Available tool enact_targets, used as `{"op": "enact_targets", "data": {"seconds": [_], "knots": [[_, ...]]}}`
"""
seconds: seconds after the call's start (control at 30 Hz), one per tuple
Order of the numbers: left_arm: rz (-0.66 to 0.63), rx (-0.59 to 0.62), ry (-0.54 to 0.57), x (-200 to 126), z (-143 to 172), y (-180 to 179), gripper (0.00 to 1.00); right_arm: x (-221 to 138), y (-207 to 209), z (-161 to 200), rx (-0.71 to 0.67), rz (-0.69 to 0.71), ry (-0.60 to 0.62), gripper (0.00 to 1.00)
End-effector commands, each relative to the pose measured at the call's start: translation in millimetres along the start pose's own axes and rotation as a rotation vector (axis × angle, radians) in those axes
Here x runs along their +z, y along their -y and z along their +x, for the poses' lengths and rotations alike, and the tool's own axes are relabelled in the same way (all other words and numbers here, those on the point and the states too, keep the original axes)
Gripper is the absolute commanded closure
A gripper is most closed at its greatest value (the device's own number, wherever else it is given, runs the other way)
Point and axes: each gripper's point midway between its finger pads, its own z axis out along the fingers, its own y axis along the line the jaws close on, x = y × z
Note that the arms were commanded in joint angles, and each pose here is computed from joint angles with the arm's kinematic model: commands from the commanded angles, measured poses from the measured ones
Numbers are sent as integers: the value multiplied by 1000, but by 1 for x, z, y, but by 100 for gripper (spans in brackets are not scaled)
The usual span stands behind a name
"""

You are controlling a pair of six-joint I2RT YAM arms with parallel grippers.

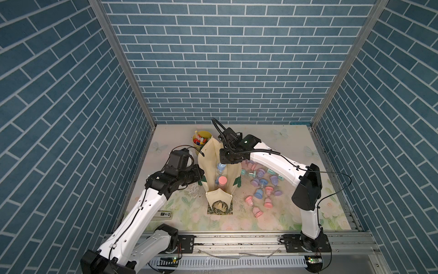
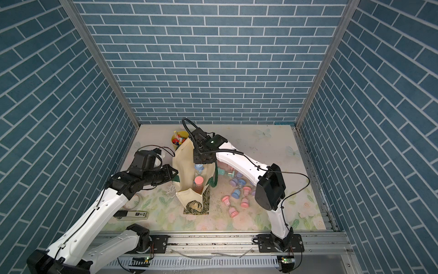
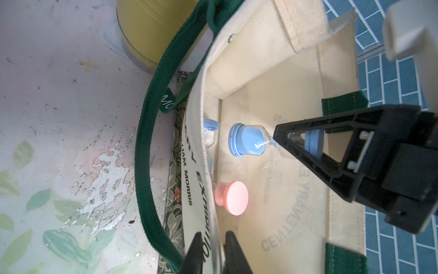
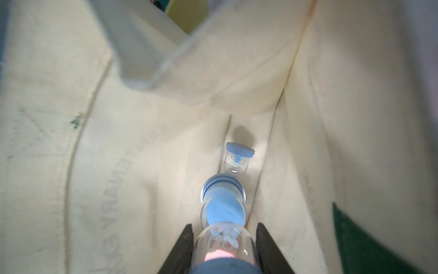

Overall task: Put the hourglass into the canvas bag
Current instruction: Place the hourglass in the canvas bag.

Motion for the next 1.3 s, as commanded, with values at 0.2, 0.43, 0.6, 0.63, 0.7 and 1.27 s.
{"op": "enact_targets", "data": {"seconds": [0.2, 0.43, 0.6, 0.63, 0.7, 1.27], "knots": [[-3, 18, -2, 1, 0, -2, 85, 19, 22, 8, -3, 114, -27, 60], [3, 21, 1, 2, 0, -2, 87, 22, 35, 7, 14, 154, -31, 46], [15, 15, -1, 6, 2, -2, 89, 18, 31, 4, 8, 138, -22, 41], [16, 14, -1, 7, 2, -2, 89, 17, 31, 3, 10, 134, -18, 41], [16, 13, -1, 8, 1, -2, 89, 12, 26, 0, 9, 117, -9, 40], [14, 11, -12, 14, 0, -1, 92, -89, -2, -20, -40, -56, 191, 41]]}}
